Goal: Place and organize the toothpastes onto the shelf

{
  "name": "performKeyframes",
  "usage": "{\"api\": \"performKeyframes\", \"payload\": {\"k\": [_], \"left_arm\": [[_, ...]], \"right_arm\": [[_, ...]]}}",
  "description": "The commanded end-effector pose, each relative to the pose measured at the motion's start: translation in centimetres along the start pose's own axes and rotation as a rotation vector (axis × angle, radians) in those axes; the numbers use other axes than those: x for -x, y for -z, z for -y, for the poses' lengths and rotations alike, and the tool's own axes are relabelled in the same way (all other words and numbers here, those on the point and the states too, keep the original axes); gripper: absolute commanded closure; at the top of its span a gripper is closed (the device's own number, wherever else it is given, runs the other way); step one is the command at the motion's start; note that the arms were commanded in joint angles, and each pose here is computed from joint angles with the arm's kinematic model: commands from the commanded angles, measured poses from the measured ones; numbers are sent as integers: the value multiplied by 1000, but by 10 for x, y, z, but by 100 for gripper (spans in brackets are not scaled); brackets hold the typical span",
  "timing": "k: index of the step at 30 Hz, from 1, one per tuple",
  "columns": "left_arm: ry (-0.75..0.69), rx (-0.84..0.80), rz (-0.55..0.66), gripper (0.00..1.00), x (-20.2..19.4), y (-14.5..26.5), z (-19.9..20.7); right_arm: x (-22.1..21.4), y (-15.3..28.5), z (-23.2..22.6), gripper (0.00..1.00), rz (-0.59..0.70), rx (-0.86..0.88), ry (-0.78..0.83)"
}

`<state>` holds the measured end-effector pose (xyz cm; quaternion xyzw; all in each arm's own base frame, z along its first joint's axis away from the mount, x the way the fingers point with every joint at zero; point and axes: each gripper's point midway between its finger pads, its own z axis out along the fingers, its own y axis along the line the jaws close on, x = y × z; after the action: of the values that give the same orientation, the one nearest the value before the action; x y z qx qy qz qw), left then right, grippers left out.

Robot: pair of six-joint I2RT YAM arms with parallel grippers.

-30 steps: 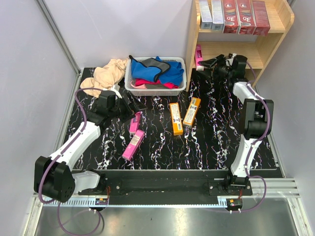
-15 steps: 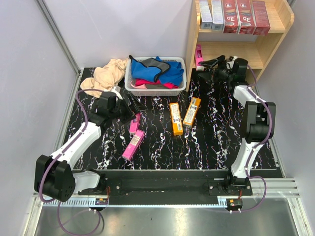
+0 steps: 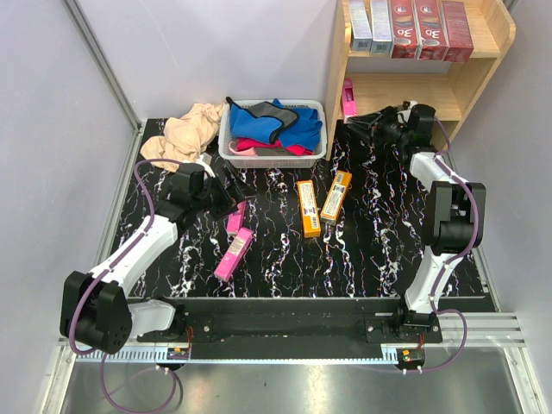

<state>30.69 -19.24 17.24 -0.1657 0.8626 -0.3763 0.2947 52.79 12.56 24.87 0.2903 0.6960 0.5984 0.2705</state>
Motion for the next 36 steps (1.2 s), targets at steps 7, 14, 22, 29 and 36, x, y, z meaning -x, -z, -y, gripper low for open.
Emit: {"api": "performKeyframes", "payload": {"k": [7,14,22,29,36], "left_arm": [[-41,-47,25,1,7,4,10],[-50,-42,26,1,7,4,9],[-115,65,38,1,13,2,-9],[-175,245,13,1,18,-7,-45],[-250,464,26,1,34,-8,-79]], "right_arm": [[16,-16,-22,69,17,43,46],[25,-24,-26,69,21,40,45],[-3,3,-36,68,12,41,104],[-43,35,-26,65,-9,-8,167],[-80,74,-2,57,2,-78,222]]}}
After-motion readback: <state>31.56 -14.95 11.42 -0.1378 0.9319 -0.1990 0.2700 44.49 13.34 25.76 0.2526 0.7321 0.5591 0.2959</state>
